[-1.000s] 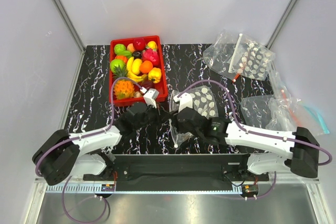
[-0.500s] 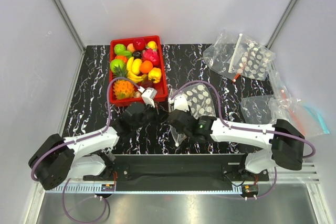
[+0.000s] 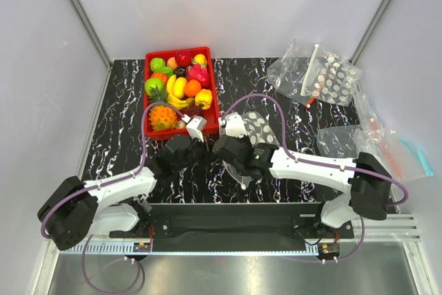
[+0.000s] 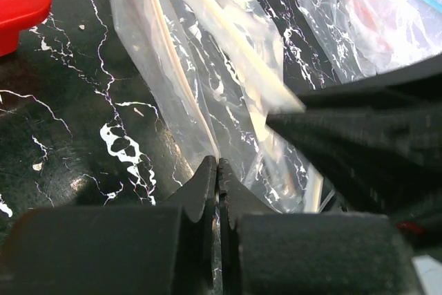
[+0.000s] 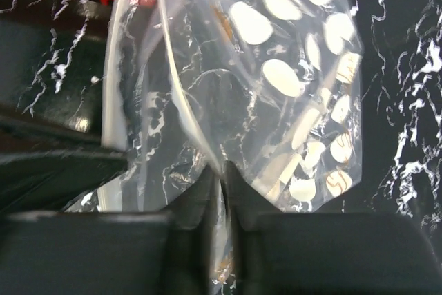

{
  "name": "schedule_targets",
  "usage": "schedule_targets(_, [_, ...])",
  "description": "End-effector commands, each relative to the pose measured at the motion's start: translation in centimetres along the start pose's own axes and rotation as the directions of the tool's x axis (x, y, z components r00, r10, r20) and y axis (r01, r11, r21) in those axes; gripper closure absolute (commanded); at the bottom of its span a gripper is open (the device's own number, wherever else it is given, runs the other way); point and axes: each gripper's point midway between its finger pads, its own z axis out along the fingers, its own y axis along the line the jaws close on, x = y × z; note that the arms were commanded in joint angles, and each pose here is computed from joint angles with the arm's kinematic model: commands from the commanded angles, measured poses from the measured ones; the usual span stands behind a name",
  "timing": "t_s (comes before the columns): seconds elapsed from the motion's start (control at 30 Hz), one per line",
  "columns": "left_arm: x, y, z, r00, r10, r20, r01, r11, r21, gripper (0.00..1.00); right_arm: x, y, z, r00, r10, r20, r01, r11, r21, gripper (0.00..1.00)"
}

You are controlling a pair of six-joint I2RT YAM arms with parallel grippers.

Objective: Place the food in the zip-top bag and seal the zipper
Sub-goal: Open the zipper of the food storage bag at the center of the board.

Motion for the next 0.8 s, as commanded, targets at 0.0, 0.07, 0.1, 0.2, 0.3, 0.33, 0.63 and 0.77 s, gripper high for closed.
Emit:
schedule_targets(0.0, [-1.9, -0.7, 0.3, 0.998, 0.018, 0.053, -0.019, 1.0, 0.005, 0.99, -1.8, -1.3, 0.3, 1.0, 0.016, 0.02, -0.017, 0.999, 0.044, 0.92])
schedule_targets(0.07, [-2.2, -0.4, 0.4, 0.998, 0.026, 0.053, -0.026, 1.0, -0.014, 0.99, -2.0, -1.7, 0.4, 1.0, 0.027, 0.016, -0.028, 0.999, 0.044, 1.0])
schedule_targets(0.1, [-2.4, -0.3, 0.4, 0.998, 0.026, 0.055, -0.026, 1.0, -0.018, 0.98, -2.0, -2.0, 0.4, 1.0, 0.027, 0.014, -0.028, 0.998, 0.048, 1.0])
schedule_targets(0.2, [-3.2, 0.1, 0.7, 0.998, 0.028, 0.051, -0.026, 0.999, -0.036, 0.97, -2.8, -3.1, -0.1, 0.999, 0.043, 0.022, -0.044, 0.998, 0.055, 1.0])
schedule_targets(0.3, [-3.8, 0.9, 1.4, 0.999, 0.043, 0.024, -0.041, 0.996, -0.076, 0.97, -3.9, -5.0, -1.1, 0.996, 0.073, 0.042, -0.076, 0.994, 0.079, 1.0])
schedule_targets(0.33, [-3.7, 1.1, 1.6, 0.999, 0.046, 0.014, -0.045, 0.995, -0.086, 0.97, -4.2, -6.4, -1.7, 0.996, 0.076, 0.047, -0.08, 0.99, 0.112, 1.0])
schedule_targets(0.63, [-4.6, 0.3, 4.6, 0.998, 0.051, -0.033, -0.053, 0.997, -0.064, 0.57, -5.8, -10.5, -4.7, 0.998, 0.06, 0.034, -0.066, 0.975, 0.214, 1.0])
schedule_targets(0.77, [-7.7, -0.1, 3.4, 0.996, 0.077, 0.033, -0.073, 0.993, -0.097, 0.28, -5.3, -10.3, -4.4, 0.998, 0.058, -0.006, -0.056, 0.982, 0.182, 1.0])
